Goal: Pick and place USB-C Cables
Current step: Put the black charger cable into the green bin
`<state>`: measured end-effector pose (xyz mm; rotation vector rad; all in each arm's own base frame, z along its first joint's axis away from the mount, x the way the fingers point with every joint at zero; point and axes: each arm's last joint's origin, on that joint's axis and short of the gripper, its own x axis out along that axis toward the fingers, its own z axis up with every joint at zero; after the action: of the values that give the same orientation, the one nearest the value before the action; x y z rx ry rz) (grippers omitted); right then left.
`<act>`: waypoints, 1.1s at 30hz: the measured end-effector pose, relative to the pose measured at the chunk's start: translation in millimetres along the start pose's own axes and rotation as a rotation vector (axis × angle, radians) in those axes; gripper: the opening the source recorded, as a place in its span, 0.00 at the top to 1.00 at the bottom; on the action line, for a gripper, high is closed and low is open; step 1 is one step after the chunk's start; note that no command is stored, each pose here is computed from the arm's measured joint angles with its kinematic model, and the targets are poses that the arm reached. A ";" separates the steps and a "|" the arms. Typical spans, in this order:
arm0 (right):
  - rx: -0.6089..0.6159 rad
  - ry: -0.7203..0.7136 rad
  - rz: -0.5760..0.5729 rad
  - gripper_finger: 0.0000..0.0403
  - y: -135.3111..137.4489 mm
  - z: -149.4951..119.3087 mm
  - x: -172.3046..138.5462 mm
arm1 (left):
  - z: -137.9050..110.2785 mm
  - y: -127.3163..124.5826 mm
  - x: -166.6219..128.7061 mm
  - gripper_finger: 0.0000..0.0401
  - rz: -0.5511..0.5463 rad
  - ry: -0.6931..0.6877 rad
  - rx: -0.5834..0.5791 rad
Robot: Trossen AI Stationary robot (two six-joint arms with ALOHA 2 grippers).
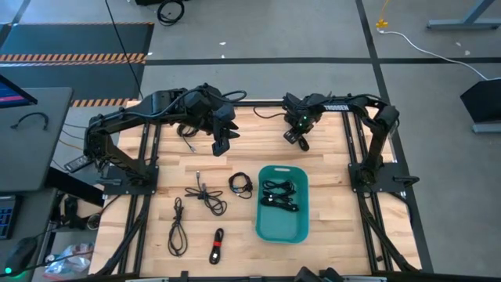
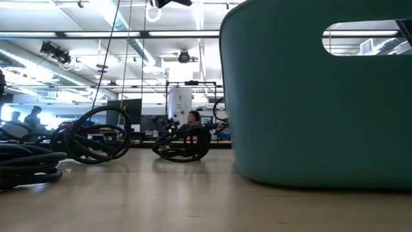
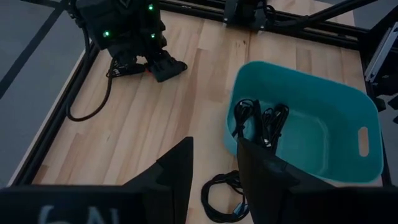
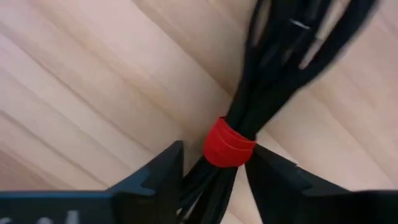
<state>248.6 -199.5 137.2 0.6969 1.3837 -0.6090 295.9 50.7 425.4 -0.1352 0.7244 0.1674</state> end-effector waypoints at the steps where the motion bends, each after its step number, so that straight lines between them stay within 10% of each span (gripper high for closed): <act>1: 0.000 -0.004 -0.001 0.62 -0.2 -0.2 -1.3 | 0.0 0.0 0.0 0.67 0.000 0.000 0.000; 6: 0.023 -0.020 0.015 0.88 -2.6 -1.8 -9.5 | 0.0 0.0 0.0 0.67 0.000 0.000 0.000; 22: -0.086 -0.121 0.015 0.89 14.7 -47.2 -115.1 | -0.1 0.0 0.0 0.67 0.000 0.001 -0.008; 33: -0.127 -0.335 0.323 0.89 65.3 -109.1 -202.5 | 0.0 0.0 0.0 0.67 0.000 0.000 -0.026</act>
<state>205.4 -77.9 338.4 0.6648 0.9648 -0.3571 295.9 50.7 425.4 -0.1601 0.7227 0.1764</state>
